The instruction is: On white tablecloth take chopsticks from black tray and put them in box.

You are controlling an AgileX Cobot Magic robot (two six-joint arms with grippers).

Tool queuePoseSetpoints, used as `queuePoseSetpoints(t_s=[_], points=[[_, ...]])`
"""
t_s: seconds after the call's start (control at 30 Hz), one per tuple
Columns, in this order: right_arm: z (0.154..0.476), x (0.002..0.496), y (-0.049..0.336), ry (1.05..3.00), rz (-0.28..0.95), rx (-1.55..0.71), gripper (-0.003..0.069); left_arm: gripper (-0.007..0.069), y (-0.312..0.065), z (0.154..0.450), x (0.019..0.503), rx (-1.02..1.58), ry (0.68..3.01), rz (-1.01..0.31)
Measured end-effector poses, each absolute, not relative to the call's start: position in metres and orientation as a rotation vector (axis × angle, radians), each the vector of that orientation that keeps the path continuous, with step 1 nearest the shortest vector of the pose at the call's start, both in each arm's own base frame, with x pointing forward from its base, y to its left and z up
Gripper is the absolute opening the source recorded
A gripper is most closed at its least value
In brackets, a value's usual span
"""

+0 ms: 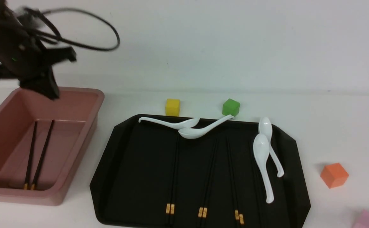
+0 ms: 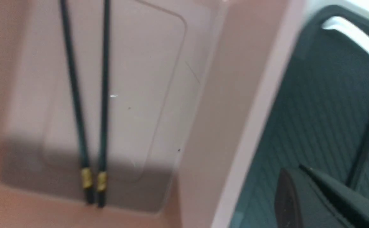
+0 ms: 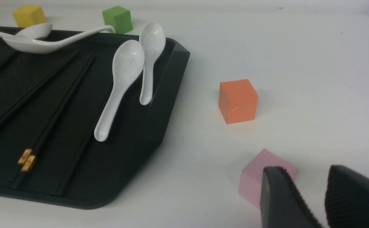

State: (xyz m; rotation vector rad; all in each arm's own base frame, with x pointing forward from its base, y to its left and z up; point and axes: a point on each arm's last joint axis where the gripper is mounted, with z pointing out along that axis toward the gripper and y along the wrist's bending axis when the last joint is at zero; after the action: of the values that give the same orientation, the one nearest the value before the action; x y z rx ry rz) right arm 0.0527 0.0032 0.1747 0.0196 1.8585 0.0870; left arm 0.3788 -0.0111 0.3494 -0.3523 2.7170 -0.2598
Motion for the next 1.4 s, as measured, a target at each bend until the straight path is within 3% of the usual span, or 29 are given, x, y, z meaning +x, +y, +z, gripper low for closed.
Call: queuePoseSetpoints(t_s=[0.17,0.3,0.5,0.73,1.0,1.4], points=[[0.175,0.053,0.003,1.859,0.087,0.020,0.0242,-0.0013,-0.009,0.387,0.337,-0.315,2.631,-0.229],[0.175,0.053,0.003,1.859,0.087,0.020,0.0242,-0.0013,-0.009,0.388,0.294,-0.310,2.625,-0.223],[0.175,0.053,0.003,1.859,0.087,0.020,0.0242,-0.0013,-0.009,0.369,0.219,-0.285,2.496,-0.242],[0.175,0.053,0.003,1.859,0.087,0.020,0.0242,-0.0013,-0.012,0.326,0.118,-0.294,2.124,-0.347],[0.175,0.053,0.003,1.859,0.087,0.020,0.0242,-0.0013,-0.009,0.291,0.077,-0.342,1.719,-0.429],[0.175,0.053,0.003,1.859,0.087,0.020,0.0242,-0.0008,-0.009,0.257,0.070,-0.356,1.746,-0.429]])
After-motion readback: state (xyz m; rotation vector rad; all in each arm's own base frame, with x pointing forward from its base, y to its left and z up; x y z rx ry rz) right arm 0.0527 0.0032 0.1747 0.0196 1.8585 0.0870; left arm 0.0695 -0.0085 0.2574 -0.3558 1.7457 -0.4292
